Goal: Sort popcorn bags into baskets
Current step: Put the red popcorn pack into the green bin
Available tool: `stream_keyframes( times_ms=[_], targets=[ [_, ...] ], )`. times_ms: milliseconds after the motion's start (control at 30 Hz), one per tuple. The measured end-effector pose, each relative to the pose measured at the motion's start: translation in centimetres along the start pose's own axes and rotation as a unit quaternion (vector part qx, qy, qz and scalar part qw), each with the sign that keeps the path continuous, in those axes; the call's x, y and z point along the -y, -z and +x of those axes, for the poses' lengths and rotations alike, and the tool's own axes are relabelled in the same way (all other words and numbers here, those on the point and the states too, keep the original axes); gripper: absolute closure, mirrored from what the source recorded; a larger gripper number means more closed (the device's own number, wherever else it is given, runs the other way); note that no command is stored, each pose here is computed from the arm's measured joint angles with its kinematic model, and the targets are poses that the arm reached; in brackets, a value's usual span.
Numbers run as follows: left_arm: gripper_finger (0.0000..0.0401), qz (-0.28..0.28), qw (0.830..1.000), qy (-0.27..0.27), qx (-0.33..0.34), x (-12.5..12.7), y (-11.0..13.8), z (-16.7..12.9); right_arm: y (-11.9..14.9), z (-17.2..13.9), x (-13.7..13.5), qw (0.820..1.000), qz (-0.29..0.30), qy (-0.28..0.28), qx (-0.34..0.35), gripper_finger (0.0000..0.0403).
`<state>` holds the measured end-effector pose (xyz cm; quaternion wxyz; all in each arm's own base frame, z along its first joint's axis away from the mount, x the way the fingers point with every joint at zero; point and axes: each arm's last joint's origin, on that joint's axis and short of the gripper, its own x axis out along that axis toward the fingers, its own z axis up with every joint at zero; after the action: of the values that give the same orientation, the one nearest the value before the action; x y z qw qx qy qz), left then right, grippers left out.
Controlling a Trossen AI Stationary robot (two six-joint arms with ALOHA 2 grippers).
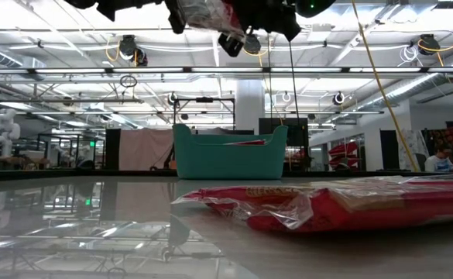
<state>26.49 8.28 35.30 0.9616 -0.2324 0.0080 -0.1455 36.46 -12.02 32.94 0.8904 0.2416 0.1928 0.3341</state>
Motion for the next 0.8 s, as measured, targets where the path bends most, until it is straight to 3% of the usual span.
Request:
stream_keyframes(
  times_ms=[233, 433, 533, 700, 800],
  targets=[
    [0.0265, 0.011, 0.996, -0.091, -0.007, -0.3, -1.1, -0.5, 0.1, -3.0, -0.7, 0.996, 0.067, 0.052, 0.002, 0.0397],
    [0.0219, 0.038, 0.985, -0.171, 0.006, -0.4, -3.9, -1.7, 1.0, -5.0, -2.8, 0.982, 0.104, 0.159, -0.022, 0.0394],
    [0.021, 0.05, 0.979, -0.199, 0.011, -0.3, -5.0, -2.2, 1.5, -5.7, -4.0, 0.965, 0.116, 0.233, -0.039, 0.0396],
    [0.0213, 0.045, 0.975, -0.215, 0.023, 0.0, -6.1, -2.6, 2.1, -7.0, -5.3, 0.916, 0.134, 0.374, -0.051, 0.0395],
    [0.0221, 0.024, 0.976, -0.215, 0.022, 0.0, -6.0, -2.6, 1.9, -7.8, -6.5, 0.893, 0.138, 0.427, -0.03, 0.0395]
  ],
)
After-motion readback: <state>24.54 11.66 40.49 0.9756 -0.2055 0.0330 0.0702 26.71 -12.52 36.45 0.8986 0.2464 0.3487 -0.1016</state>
